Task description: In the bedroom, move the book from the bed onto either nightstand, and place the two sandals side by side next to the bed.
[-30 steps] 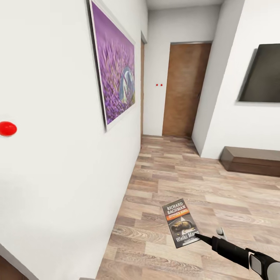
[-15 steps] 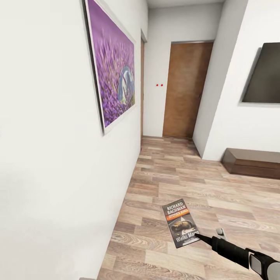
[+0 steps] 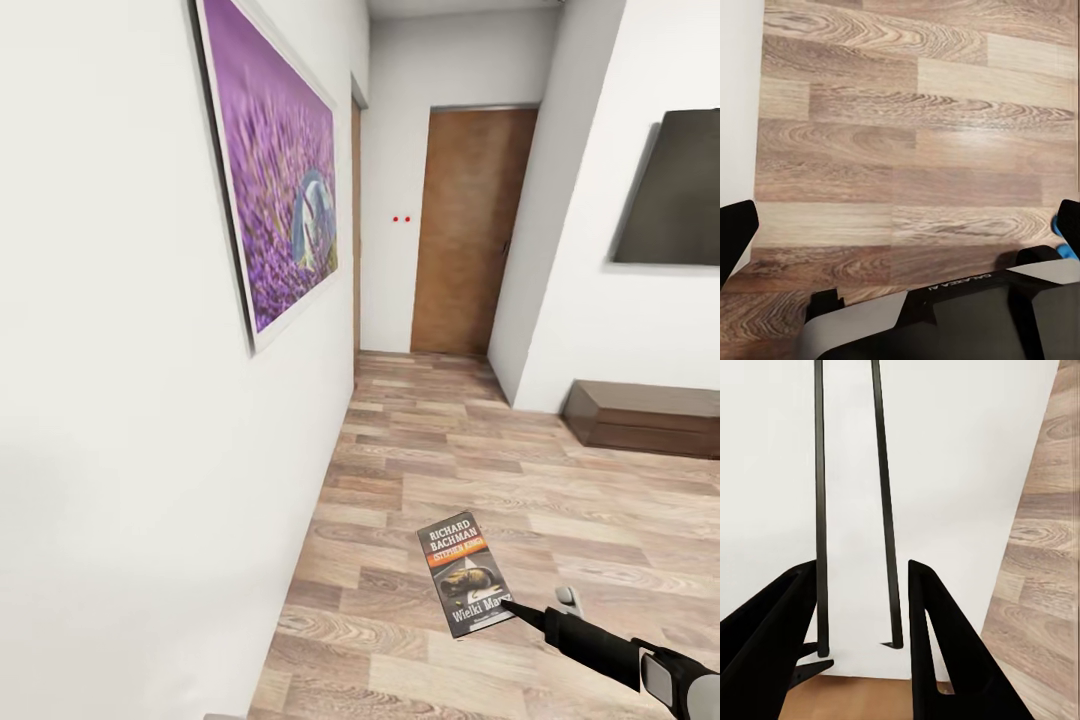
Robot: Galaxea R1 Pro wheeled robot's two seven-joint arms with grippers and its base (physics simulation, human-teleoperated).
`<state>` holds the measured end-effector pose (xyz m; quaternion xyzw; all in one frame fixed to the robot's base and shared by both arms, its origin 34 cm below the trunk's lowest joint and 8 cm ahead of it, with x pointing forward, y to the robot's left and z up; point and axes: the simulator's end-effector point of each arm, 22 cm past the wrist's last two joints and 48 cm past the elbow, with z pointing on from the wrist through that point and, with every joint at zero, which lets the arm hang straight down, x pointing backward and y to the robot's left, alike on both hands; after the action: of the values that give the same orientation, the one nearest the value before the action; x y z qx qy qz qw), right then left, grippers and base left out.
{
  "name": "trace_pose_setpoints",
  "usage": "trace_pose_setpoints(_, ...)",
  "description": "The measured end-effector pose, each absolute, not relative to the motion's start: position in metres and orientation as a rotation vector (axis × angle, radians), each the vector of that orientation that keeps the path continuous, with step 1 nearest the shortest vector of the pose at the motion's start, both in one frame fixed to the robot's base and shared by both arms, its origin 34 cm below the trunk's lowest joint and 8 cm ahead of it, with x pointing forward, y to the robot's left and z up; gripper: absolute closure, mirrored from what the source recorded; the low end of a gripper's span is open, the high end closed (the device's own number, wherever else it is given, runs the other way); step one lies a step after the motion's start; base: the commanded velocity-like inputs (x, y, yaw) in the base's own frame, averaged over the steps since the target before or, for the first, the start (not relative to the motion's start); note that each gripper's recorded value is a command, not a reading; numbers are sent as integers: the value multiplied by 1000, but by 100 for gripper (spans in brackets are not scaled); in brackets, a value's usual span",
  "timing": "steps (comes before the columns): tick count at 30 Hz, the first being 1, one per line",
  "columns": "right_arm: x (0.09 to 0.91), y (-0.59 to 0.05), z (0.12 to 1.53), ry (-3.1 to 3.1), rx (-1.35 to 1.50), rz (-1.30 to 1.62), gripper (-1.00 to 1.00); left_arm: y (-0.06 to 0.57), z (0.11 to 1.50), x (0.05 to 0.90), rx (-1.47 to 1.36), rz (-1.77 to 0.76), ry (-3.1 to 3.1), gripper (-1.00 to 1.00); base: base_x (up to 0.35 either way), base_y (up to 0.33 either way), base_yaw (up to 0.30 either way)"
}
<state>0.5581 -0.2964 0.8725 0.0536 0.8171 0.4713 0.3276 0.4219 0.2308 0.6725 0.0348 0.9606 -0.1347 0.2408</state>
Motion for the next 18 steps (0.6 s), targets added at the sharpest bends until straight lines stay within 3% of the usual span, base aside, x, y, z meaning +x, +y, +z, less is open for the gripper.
trace_pose_setpoints(4, 558, -296, 872, 2140, 141, 1234, 100, 231, 673, 422, 95, -369, 2628, -100, 0, 0, -198)
trace_pose_setpoints(18, 558, -296, 873, 2140, 141, 1233, 100, 231, 673, 422, 96, -369, 2628, -100, 2, 0, -69)
